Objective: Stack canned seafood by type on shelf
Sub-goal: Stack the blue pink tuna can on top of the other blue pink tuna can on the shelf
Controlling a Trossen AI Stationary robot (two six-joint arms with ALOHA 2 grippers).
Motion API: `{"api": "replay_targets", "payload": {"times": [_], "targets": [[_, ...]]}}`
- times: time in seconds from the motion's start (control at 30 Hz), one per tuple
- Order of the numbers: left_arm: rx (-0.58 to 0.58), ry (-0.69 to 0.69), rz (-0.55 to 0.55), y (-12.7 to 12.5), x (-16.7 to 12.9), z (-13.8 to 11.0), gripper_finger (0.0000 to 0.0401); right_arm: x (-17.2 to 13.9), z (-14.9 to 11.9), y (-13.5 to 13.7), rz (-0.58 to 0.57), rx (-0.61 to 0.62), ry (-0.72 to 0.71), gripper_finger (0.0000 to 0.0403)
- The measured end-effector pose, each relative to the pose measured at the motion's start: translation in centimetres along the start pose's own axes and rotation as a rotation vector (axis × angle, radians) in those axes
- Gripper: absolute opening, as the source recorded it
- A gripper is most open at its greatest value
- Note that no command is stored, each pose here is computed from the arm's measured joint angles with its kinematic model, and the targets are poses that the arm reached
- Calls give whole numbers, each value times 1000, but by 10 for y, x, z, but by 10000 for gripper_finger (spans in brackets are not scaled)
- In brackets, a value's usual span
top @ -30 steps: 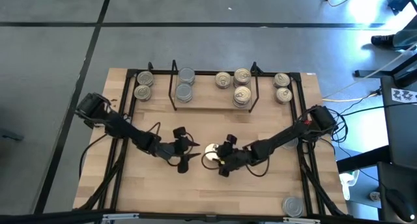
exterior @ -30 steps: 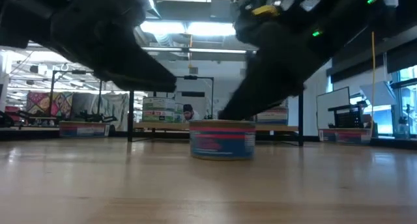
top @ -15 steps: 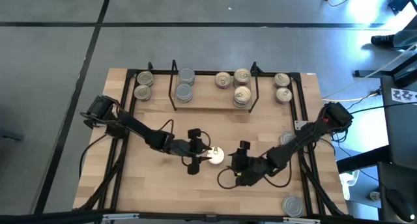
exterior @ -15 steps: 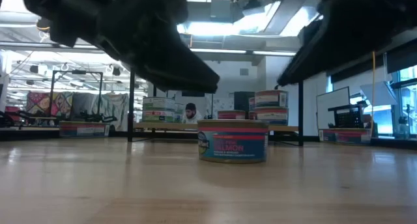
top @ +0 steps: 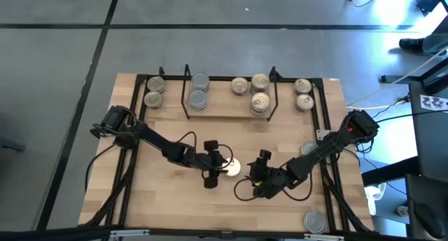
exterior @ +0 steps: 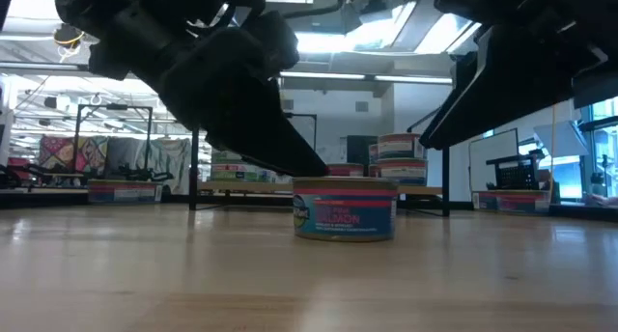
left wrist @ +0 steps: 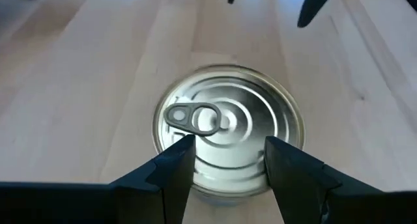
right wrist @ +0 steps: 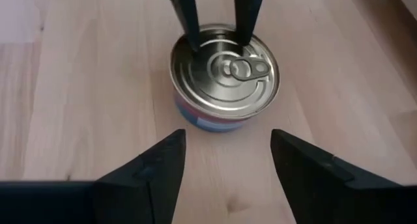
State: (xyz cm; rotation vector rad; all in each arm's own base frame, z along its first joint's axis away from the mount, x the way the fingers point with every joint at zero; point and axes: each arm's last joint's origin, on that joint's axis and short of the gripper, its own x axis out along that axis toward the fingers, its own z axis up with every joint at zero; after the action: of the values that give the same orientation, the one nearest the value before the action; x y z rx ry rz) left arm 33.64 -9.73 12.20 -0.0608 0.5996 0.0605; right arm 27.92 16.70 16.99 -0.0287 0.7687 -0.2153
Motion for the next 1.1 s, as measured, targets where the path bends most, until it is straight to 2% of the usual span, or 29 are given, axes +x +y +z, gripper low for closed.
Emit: {"api": "replay_targets", "payload": {"times": [0.23,0.47,0.57,0.7,0.8,0.9,1.1], "targets": [[43,16,12,2,0,-1,184,0,2,1,-6,-13,-28,224],[63,-39,-10,3,-5,-15,184,0,6,2,8,-70,-57,227],[35,-70,-17,6,-8,-23,184,0,7,4,16,-89,-74,243],[12,-67,-15,9,-11,-31,184,3,9,7,13,-87,-109,284],[5,-70,-17,11,-12,-34,184,13,6,11,-3,-150,-124,314],[4,-76,-18,10,-12,-34,184,24,1,15,-15,-262,-122,335],[4,-75,-20,10,-12,-35,184,37,-5,19,-70,-493,-128,344]]}}
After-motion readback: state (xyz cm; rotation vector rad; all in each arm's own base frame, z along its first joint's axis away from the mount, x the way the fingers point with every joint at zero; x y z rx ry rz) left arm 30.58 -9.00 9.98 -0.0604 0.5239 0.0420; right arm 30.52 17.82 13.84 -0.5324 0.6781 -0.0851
